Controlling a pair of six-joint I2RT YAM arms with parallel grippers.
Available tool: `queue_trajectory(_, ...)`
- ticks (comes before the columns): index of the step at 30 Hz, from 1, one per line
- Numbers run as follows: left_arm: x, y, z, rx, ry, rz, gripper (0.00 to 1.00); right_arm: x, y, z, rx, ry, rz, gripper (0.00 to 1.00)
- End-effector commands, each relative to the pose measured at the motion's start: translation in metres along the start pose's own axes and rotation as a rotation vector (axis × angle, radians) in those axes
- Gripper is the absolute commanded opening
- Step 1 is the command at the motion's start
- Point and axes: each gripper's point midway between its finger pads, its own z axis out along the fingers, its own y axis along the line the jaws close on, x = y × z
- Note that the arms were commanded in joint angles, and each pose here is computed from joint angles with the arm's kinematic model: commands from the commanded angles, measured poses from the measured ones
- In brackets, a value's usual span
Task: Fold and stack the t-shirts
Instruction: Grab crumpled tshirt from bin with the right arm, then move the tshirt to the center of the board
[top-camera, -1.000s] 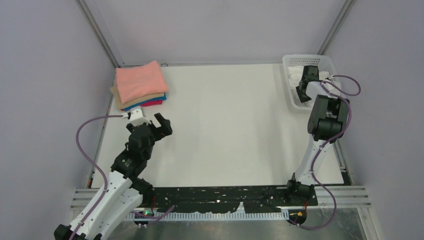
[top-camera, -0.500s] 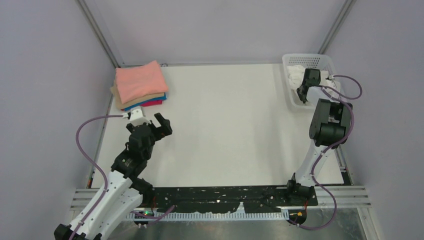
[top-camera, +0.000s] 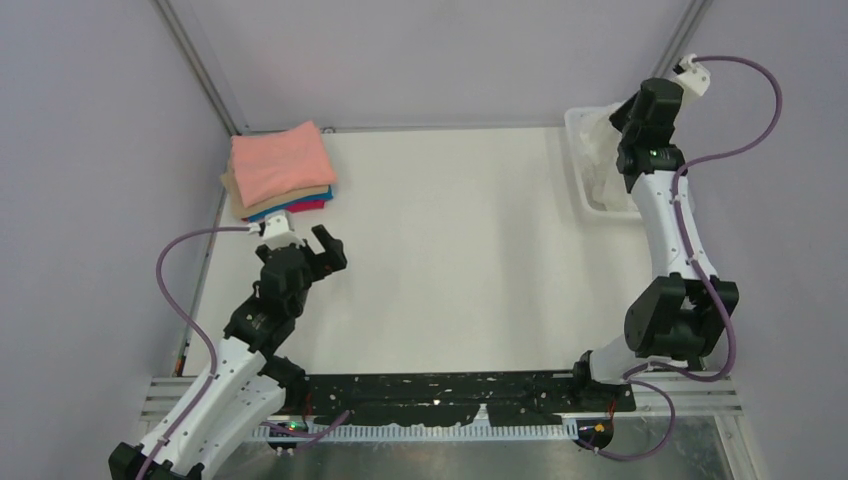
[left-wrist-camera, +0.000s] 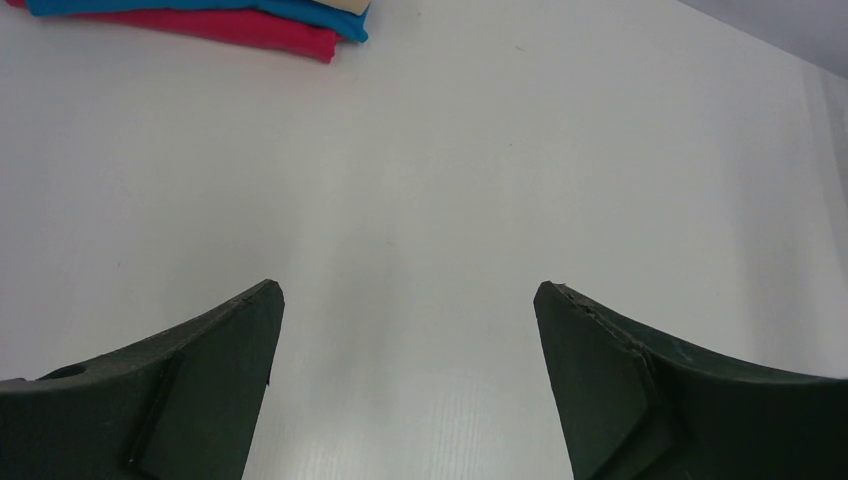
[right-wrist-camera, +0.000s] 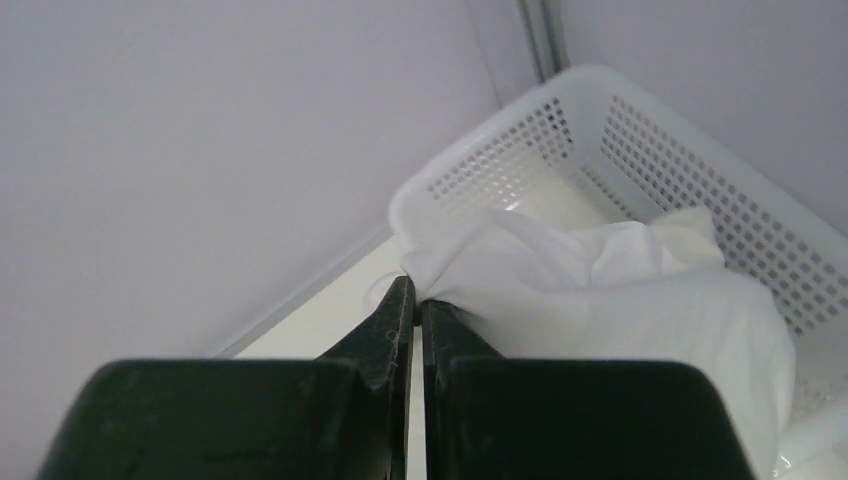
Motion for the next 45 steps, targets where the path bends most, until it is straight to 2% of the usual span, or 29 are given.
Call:
queue_trajectory(1, -0.023, -0.013, -0.005, 0.032, -0.042, -0.047, 0.99, -0.106, 0.09, -0.096, -0.304, -0.249, -0.196, 0.06)
queue_trajectory(5, -0.022, -0.016, -0.007, 0.05, -0.035, -0.065, 0.99, -0.124, 0.169, -0.192, -0.685, -0.298, -0.253, 0.06)
queue_trajectory(8, -0.022, -0.015, -0.011, 0.049, -0.028, -0.077, 0.99, -0.12, 0.223, -0.273, -1.002, -0.298, -0.289, 0.06)
queue_trajectory(11, -0.023, -0.01, -0.015, 0.027, -0.024, -0.087, 0.99, -0.102, 0.257, -0.335, -1.296, -0.218, -0.279, 0.06)
queue_trajectory(15, -0.028, 0.0, -0.025, -0.027, -0.023, -0.121, 0.99, -0.078, 0.281, -0.373, -1.471, -0.14, -0.282, 0.06)
queue_trajectory(18, -0.03, 0.005, -0.031, -0.052, -0.021, -0.142, 0.99, -0.052, 0.285, -0.367, -1.477, -0.063, -0.278, 0.06)
queue_trajectory(21, -0.029, 0.013, -0.035, -0.093, -0.02, -0.156, 0.99, -0.027, 0.265, -0.341, -1.34, -0.026, -0.273, 0.07)
queue_trajectory(25, -0.027, 0.029, -0.037, -0.179, -0.022, -0.165, 0.99, 0.089, 0.194, -0.268, -1.036, 0.164, -0.369, 0.14)
queue_trajectory(26, -0.026, 0.032, -0.037, -0.196, -0.017, -0.165, 0.99, 0.101, 0.175, -0.248, -0.923, 0.166, -0.379, 0.17)
queue_trajectory(27, -0.025, 0.033, -0.037, -0.204, -0.012, -0.161, 0.99, 0.133, 0.147, -0.232, -0.834, 0.222, -0.414, 0.31)
queue_trajectory(28, -0.023, 0.033, -0.036, -0.208, -0.004, -0.158, 0.99, 0.141, 0.121, -0.208, -0.676, 0.221, -0.417, 0.62)
queue_trajectory(30, -0.02, 0.03, -0.032, -0.206, 0.016, -0.153, 0.99, 0.173, 0.066, -0.178, -0.443, 0.296, -0.468, 0.93)
queue_trajectory(31, -0.016, 0.029, -0.03, -0.206, 0.035, -0.147, 0.99, 0.18, 0.051, -0.172, -0.383, 0.317, -0.489, 0.98)
queue_trajectory(33, -0.008, 0.025, -0.025, -0.204, 0.074, -0.14, 0.99, 0.184, 0.025, -0.165, -0.272, 0.343, -0.531, 0.96)
queue_trajectory(35, 0.002, 0.025, -0.023, -0.224, 0.127, -0.141, 0.99, 0.188, 0.023, -0.172, -0.298, 0.368, -0.549, 0.95)
queue_trajectory(40, 0.029, 0.033, -0.021, -0.302, 0.258, -0.102, 0.99, 0.212, 0.058, -0.216, -0.563, 0.416, -0.6, 0.95)
queue_trajectory(44, 0.055, 0.037, -0.012, -0.313, 0.322, -0.107, 0.99, 0.268, 0.096, -0.285, -0.928, 0.501, -0.719, 0.95)
queue_trajectory(45, 0.062, 0.036, -0.01, -0.303, 0.338, -0.113, 0.99, 0.284, 0.11, -0.32, -1.099, 0.526, -0.773, 0.95)
